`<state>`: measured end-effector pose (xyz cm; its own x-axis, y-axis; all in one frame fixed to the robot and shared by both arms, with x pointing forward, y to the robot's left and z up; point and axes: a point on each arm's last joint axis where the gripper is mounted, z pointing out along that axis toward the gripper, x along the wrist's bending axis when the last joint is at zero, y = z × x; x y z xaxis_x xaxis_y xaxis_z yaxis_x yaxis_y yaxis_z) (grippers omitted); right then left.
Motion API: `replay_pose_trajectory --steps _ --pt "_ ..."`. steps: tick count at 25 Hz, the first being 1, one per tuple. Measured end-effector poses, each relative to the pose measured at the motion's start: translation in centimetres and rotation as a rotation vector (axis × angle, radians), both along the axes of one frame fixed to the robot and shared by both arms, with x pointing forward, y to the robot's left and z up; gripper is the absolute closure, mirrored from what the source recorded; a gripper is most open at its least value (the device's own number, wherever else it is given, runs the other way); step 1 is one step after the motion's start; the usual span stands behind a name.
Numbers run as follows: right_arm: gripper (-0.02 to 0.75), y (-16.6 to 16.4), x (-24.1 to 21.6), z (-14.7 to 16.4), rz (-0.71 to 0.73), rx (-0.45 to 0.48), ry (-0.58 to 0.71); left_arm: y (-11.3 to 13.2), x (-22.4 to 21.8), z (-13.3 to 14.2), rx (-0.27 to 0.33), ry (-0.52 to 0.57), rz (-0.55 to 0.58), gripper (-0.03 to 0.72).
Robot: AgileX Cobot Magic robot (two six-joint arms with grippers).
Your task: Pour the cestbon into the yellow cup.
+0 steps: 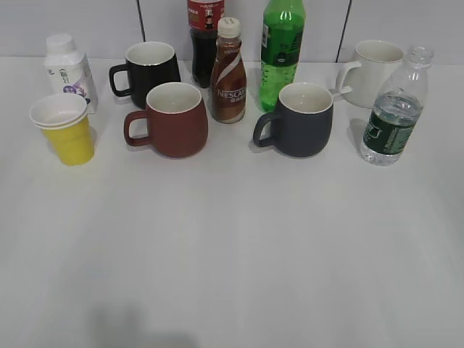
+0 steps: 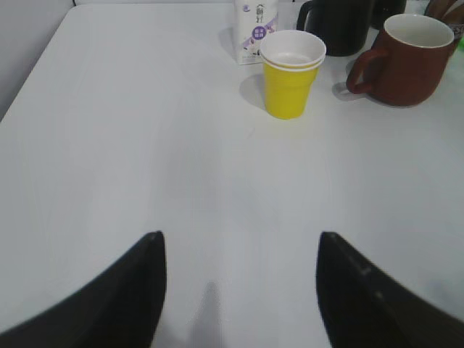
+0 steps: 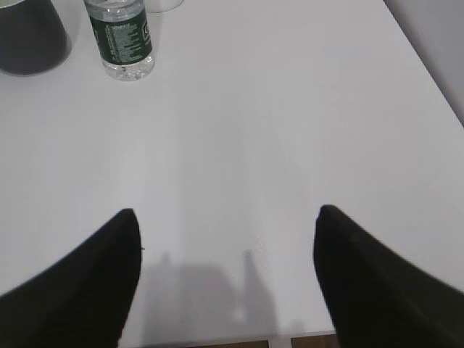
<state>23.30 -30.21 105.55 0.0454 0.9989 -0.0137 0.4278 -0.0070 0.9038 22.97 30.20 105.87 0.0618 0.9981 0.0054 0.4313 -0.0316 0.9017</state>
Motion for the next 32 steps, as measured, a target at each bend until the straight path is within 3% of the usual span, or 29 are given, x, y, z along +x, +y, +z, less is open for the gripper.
replay_pose_trajectory --steps 32 --pt "0.183 0.0 0.0 0.0 0.0 0.0 0.0 0.0 0.0 0.0 0.0 0.0 0.0 0.193"
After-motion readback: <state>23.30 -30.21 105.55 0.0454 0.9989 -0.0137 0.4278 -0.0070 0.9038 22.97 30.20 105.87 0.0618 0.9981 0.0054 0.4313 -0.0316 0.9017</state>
